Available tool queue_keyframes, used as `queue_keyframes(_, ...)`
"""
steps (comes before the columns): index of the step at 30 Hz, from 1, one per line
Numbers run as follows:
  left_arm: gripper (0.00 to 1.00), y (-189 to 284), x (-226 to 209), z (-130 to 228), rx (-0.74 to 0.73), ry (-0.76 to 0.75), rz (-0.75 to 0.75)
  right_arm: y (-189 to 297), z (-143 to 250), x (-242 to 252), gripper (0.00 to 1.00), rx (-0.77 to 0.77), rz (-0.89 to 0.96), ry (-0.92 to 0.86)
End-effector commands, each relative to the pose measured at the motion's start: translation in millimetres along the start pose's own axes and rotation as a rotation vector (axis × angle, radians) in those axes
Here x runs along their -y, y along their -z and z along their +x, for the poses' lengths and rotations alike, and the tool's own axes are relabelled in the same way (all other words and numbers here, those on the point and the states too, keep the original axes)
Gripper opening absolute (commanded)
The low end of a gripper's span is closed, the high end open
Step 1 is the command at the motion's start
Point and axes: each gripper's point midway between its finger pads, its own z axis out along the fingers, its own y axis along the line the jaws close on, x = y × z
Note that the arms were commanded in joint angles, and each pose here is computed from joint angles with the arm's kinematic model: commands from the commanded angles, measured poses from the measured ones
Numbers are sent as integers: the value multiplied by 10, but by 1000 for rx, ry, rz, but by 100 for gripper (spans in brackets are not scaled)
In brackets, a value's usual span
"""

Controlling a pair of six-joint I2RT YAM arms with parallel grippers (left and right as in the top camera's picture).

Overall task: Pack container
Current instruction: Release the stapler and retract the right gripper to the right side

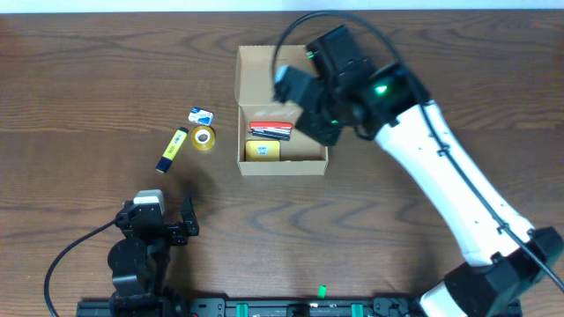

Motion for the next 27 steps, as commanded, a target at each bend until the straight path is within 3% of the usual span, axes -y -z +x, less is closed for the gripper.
queue_keyframes(1, 95, -29, -9, 86, -17, 6, -1, 122, 233, 280, 55, -25, 38, -224)
queue_keyframes(5, 95, -29, -8, 86, -17, 6, -1, 193, 568, 575, 53, -74, 64, -411)
queue_keyframes(15, 95, -29, -8, 86, -17, 6, -1, 328, 981, 929, 54, -78, 58, -660)
queue_keyframes(20, 95, -29, -8, 86, -17, 6, -1, 338, 761, 762, 55, 21, -98, -671)
queue_keyframes(27, 95, -29, -8, 86, -17, 6, -1, 289, 573, 640, 59, 41, -107, -602)
